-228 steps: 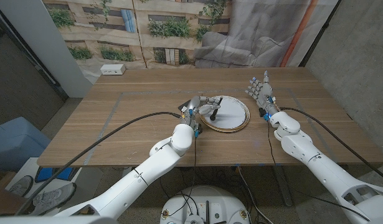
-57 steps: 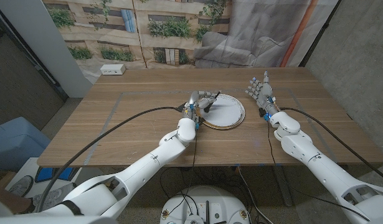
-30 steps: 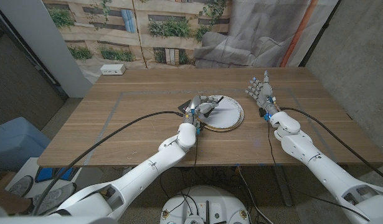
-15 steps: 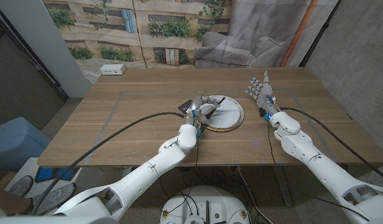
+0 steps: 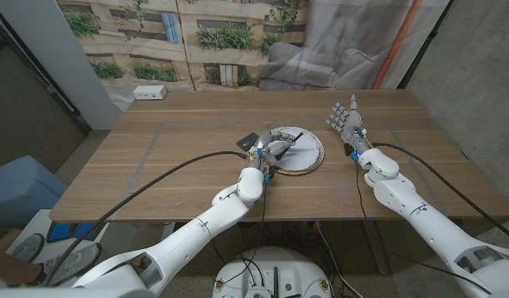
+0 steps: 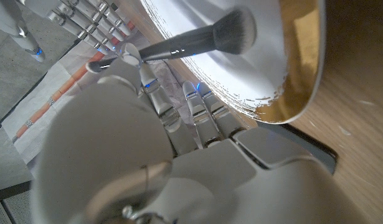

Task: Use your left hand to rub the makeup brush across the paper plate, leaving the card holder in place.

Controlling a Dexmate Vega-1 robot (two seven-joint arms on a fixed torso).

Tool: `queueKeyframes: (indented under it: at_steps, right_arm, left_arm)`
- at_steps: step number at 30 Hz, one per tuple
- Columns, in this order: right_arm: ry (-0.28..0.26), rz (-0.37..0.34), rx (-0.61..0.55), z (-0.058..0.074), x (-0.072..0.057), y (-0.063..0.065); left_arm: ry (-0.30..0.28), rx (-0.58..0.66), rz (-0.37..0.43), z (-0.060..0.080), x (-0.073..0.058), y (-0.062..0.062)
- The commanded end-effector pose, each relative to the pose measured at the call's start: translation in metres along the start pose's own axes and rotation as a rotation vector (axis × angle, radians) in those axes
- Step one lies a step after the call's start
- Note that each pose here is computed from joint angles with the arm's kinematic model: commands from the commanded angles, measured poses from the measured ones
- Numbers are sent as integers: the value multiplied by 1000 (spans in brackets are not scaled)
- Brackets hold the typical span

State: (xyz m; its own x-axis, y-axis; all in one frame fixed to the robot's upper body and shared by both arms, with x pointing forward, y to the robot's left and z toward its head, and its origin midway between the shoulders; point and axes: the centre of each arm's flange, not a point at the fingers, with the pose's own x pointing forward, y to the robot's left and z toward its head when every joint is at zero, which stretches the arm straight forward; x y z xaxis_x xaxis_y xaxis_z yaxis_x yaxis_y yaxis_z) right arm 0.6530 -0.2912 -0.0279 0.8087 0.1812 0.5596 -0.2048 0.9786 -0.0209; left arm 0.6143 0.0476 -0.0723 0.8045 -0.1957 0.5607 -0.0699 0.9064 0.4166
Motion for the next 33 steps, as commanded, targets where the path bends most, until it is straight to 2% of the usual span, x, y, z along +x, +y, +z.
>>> queueKeyframes:
  at_steps: [1, 20, 33]
  right_arm:
    - [0, 0, 0, 0, 0, 0]
    - [0, 0, 0, 0, 0, 0]
    - [0, 0, 0, 0, 0, 0]
  left_arm:
    - [4, -5, -18, -1, -3, -6]
    - [-6, 13, -3, -4, 3, 4]
    - [-13, 24, 15, -7, 12, 9]
